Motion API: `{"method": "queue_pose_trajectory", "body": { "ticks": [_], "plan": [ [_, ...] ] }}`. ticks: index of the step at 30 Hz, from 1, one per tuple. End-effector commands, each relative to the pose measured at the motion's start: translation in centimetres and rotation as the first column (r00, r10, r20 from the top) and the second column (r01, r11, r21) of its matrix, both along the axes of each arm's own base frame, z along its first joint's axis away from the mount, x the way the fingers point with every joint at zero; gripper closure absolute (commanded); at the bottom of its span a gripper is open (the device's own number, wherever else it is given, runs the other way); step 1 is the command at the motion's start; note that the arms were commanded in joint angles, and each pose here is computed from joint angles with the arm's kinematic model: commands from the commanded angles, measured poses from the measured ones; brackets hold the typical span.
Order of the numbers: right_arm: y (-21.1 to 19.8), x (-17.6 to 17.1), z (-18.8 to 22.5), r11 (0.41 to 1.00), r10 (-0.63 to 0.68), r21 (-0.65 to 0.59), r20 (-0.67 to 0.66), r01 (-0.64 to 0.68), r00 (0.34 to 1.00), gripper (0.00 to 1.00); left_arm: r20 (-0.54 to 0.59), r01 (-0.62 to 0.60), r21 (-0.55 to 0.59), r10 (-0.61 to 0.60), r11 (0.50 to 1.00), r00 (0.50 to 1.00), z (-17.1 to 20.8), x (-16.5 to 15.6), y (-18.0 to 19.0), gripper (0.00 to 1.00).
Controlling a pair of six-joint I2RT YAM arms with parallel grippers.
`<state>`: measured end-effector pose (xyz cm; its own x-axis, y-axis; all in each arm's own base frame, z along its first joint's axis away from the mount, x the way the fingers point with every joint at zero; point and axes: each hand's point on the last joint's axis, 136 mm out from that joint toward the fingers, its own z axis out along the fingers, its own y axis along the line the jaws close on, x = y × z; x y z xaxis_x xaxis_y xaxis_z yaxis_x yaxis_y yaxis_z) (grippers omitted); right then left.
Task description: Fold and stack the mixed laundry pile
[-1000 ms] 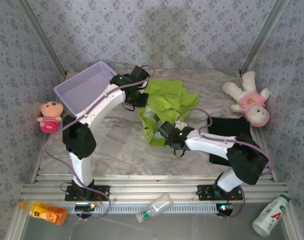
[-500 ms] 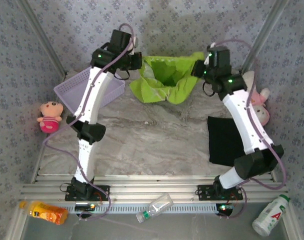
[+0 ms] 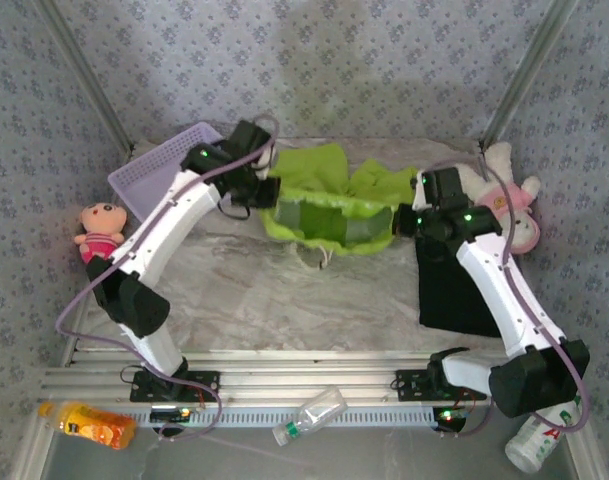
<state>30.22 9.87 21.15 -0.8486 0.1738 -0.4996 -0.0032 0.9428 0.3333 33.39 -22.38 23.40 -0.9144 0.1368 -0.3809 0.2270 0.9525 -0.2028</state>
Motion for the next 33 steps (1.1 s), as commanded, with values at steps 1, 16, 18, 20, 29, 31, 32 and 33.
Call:
{"method": "queue_pose_trajectory", "body": {
  "ticks": [1,16,18,20,29,31,32,33],
  "plan": [
    [-1.1,-1.3,-2.8,0.998,-0.067,0.013,-0.122,0.069,0.99,1.0,-0.046,-0.15,0.07,0.153,0.986,0.987,-3.1,-0.5,3.1,1.0],
    [0.8,16.7,19.8,0.981,-0.069,0.192,0.465,-0.024,0.883,1.0,0.456,-0.11,-0.32,0.255,0.941,0.853,17.5,13.4,-1.3,1.0],
    [0.5,15.5,27.0,0.976,-0.088,0.208,0.666,-0.071,0.74,1.0,0.562,-0.015,-0.369,0.236,0.929,0.792,22.6,12.4,-1.7,1.0],
    [-0.5,13.2,32.4,0.977,-0.119,0.199,0.806,-0.076,0.58,1.0,0.671,0.066,-0.375,0.222,0.924,0.707,27.2,10.7,-1.8,1.0],
    [-3.1,8.7,28.4,0.99,-0.089,0.137,0.819,-0.043,0.566,1.0,0.742,0.063,-0.254,0.153,0.965,0.653,27.3,6.3,0.8,1.0],
    [-2.6,7.5,22.9,0.986,-0.075,0.158,0.729,-0.06,0.681,1.0,0.653,-0.019,-0.183,0.136,0.983,0.745,21.2,5.4,1.8,1.0],
    [-2.4,6.5,19.2,0.984,-0.076,0.173,0.655,-0.051,0.752,1.0,0.596,-0.057,-0.147,0.135,0.987,0.792,17.3,4.5,2.4,1.0],
    [-2.4,5.4,16.0,0.981,-0.089,0.191,0.576,-0.028,0.813,1.0,0.543,-0.093,-0.13,0.15,0.987,0.826,13.9,3.5,2.9,1.0]
  ]
}}
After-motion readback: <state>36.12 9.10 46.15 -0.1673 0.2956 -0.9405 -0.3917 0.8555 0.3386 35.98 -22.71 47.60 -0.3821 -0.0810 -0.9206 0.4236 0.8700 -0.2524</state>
